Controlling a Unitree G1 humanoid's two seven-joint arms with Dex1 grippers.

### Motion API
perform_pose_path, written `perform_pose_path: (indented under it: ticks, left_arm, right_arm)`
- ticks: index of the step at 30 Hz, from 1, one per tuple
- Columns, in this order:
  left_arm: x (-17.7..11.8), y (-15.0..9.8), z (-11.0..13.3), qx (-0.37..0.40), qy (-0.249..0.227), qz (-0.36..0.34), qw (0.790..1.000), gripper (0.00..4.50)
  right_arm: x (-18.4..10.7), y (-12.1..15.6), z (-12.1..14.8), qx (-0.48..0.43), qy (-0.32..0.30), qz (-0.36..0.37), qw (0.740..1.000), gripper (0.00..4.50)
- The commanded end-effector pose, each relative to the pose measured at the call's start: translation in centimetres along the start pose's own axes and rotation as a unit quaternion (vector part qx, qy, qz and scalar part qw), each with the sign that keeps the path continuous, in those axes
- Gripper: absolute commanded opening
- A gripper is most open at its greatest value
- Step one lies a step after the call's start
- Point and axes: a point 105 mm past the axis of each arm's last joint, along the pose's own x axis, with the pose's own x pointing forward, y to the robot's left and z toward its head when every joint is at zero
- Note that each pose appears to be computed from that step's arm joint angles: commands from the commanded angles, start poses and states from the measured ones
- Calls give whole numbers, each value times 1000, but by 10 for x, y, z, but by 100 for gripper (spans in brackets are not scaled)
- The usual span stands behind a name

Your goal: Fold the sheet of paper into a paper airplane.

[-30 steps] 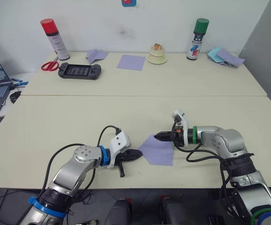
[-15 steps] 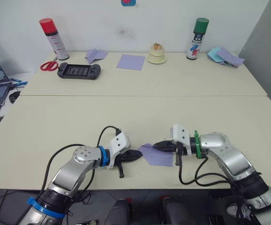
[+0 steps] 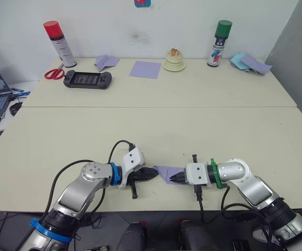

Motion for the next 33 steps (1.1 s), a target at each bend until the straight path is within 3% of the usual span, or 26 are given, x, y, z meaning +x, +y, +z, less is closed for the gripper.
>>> perform_pose_path:
  ticks: [1, 6, 9, 19, 33]
  left_arm:
    - [-3, -10, 4, -7, 9, -36, 999, 0]
    - [-11, -13, 45, -27, -49, -67, 996, 0]
    - [-10, -9, 54, -30, -58, -63, 996, 0]
    - [24, 22, 26, -40, -38, 18, 998, 0]
    - [35, 7, -1, -50, 0, -12, 999, 0]
  right_arm:
    - [0, 6, -12, 9, 27, 11, 1000, 2]
    - [0, 7, -13, 14, 29, 12, 999, 2]
    - [0, 7, -14, 15, 30, 13, 999, 2]
    - [0, 8, -13, 11, 29, 14, 999, 2]
    - [-2, 5, -12, 7, 28, 2, 1000, 2]
